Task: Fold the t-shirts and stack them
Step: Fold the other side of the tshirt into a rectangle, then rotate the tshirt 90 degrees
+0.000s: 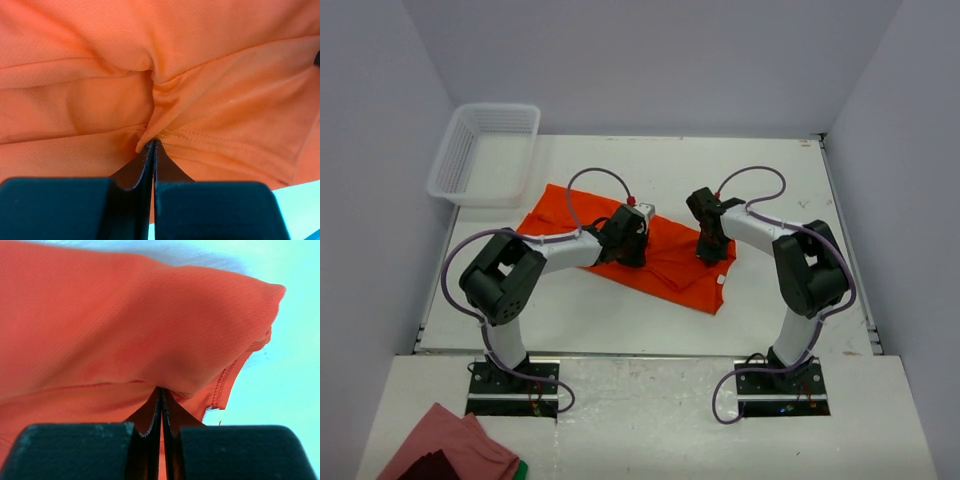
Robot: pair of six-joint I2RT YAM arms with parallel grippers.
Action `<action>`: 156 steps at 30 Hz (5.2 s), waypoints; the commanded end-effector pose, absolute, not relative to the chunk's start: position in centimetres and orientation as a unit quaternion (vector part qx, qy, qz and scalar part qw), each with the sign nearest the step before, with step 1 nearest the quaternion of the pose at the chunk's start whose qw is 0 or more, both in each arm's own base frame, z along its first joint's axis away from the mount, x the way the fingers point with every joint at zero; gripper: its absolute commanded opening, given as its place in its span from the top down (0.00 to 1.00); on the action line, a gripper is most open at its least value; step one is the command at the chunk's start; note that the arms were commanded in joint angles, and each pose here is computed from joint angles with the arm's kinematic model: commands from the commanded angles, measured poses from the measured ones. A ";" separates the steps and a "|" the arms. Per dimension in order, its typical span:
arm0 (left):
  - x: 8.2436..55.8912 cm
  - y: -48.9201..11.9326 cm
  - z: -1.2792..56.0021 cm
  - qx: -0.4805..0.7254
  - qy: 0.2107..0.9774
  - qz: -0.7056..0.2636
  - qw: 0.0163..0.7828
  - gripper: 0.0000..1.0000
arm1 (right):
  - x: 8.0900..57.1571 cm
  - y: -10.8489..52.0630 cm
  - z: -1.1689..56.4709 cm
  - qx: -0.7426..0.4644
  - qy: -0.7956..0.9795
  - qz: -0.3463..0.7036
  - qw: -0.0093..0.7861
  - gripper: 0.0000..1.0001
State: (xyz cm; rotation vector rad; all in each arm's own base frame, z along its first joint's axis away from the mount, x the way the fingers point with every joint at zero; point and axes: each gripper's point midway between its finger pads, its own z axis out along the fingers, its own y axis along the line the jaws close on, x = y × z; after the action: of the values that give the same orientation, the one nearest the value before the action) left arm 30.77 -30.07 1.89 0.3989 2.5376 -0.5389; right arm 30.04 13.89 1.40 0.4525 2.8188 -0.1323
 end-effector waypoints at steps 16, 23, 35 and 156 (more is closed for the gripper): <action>32.3 -28.9 9.1 0.133 0.916 -0.182 0.332 1.00 | 32.8 13.9 7.3 0.129 0.964 0.002 0.232 1.00; 36.5 -24.9 12.9 0.086 0.914 -0.126 0.376 0.99 | 34.1 15.4 12.6 0.095 0.952 0.060 0.286 0.86; 37.6 -24.8 12.5 0.074 0.917 -0.196 0.339 1.00 | 32.7 16.2 13.6 0.057 0.951 0.099 0.289 0.74; 41.5 -17.8 4.5 -0.006 0.947 -0.135 0.291 1.00 | 21.6 26.0 5.2 -0.120 0.968 0.117 0.187 0.35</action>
State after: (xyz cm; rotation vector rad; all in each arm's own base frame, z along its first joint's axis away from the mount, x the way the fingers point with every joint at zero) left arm 41.73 -18.57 2.02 -0.0040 2.5707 -0.3896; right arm 20.58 25.46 2.07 -0.4004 2.8349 0.2570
